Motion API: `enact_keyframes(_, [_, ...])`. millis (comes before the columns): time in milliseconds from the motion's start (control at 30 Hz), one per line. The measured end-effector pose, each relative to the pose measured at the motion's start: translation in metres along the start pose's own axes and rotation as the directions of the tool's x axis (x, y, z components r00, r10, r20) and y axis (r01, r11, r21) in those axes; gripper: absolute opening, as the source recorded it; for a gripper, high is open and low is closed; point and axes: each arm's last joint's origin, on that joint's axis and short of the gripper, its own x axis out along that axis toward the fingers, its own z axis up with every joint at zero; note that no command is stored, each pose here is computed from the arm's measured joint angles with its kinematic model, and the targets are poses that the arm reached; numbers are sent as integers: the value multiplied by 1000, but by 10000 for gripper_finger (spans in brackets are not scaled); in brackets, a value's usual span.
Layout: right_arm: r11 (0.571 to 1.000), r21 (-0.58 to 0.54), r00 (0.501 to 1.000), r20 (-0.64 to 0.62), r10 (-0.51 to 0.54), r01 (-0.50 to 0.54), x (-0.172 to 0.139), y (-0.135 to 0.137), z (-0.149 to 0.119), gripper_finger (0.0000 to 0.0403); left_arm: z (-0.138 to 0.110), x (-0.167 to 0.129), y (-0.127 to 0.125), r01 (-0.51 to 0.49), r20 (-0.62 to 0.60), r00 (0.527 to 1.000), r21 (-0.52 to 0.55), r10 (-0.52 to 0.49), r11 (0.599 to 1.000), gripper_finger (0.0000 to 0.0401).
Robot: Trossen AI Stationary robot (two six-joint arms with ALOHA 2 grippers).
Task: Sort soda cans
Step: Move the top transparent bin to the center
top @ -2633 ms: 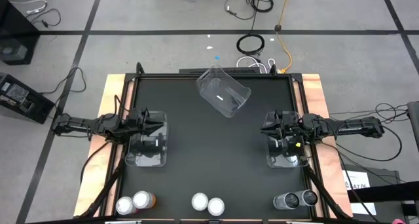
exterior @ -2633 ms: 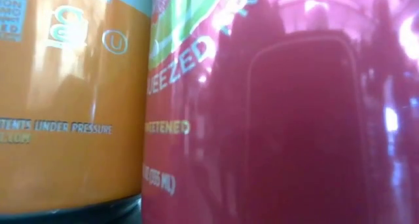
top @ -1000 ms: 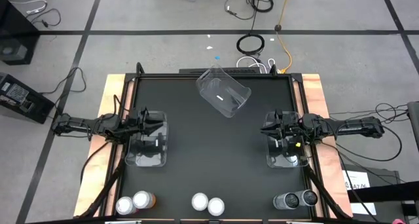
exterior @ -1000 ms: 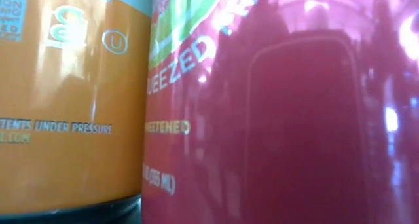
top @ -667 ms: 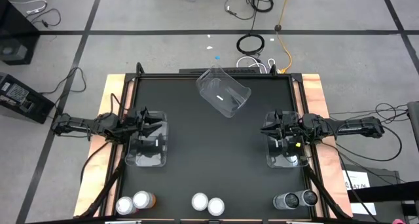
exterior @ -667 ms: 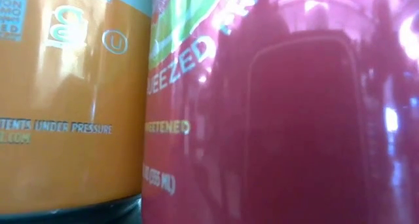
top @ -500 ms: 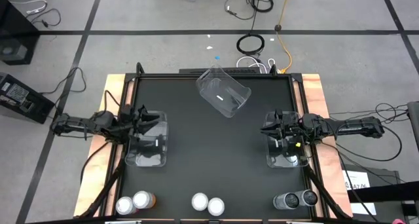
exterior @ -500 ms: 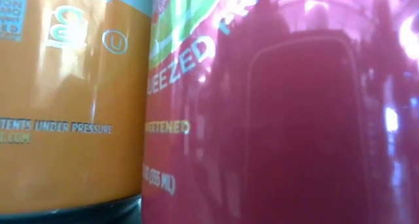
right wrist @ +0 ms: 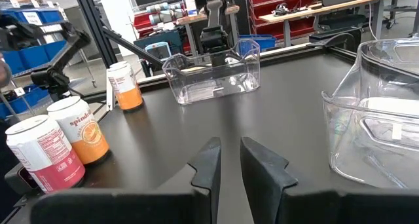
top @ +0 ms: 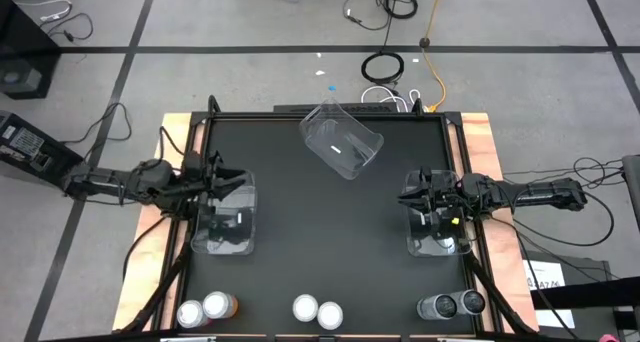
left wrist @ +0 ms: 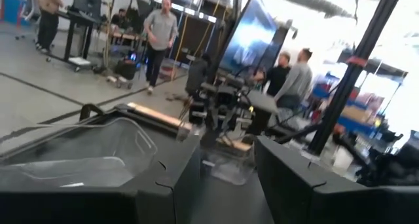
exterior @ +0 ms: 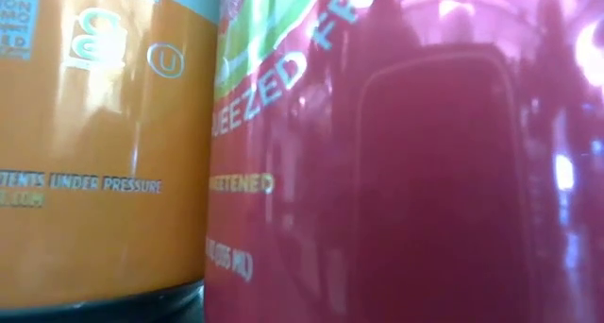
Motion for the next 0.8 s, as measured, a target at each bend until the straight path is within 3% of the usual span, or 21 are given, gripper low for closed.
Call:
enact_keyframes(500, [1000,0,1000,0,0,0,0,0,0,50,37,95,-36,-24,-206,978,54,34,998,154])
enact_keyframes(800, [1000,0,1000,0,0,0,0,0,0,50,40,174,-44,-96,-406,902,143,147,985,154])
